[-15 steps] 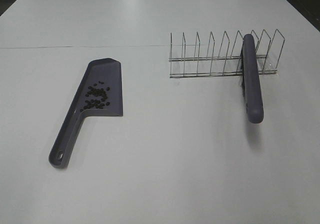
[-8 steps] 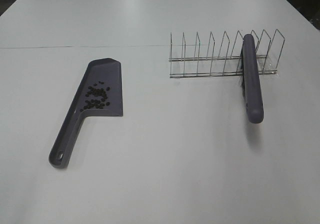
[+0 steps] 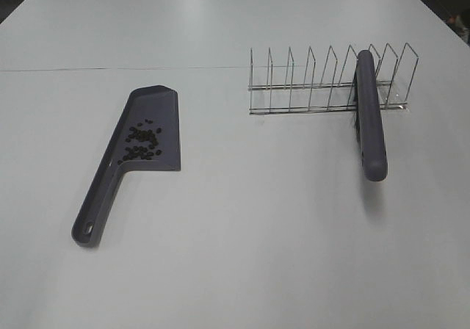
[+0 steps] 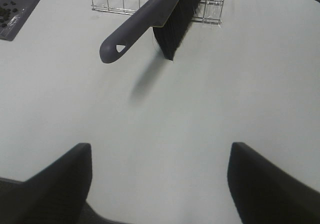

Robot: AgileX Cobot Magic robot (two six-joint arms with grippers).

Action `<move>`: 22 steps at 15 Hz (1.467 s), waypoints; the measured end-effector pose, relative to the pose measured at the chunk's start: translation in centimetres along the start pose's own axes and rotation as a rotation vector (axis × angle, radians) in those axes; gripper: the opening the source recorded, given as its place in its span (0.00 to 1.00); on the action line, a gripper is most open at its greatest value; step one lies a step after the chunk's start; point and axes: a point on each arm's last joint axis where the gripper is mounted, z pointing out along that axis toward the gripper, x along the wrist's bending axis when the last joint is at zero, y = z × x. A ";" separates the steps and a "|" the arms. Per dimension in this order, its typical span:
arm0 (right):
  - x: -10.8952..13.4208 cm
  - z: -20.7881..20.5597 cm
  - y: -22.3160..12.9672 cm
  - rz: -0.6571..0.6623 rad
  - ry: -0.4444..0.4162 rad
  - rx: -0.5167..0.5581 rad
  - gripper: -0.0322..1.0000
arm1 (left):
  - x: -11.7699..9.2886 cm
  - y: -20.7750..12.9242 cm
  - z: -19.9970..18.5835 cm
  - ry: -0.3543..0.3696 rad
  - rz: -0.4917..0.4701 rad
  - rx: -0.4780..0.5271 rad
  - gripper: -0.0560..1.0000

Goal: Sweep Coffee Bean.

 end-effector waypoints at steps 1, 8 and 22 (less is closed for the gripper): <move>0.0 0.0 0.0 0.000 0.000 0.000 0.67 | 0.0 0.0 0.0 -0.003 -0.001 0.000 0.82; 0.0 0.0 0.0 0.000 0.000 0.000 0.67 | -0.3 -0.1 -0.1 0.165 -0.093 -0.007 0.82; 0.0 0.0 0.0 0.000 0.001 0.000 0.67 | -0.5 -0.1 -0.2 0.327 -0.175 -0.013 0.82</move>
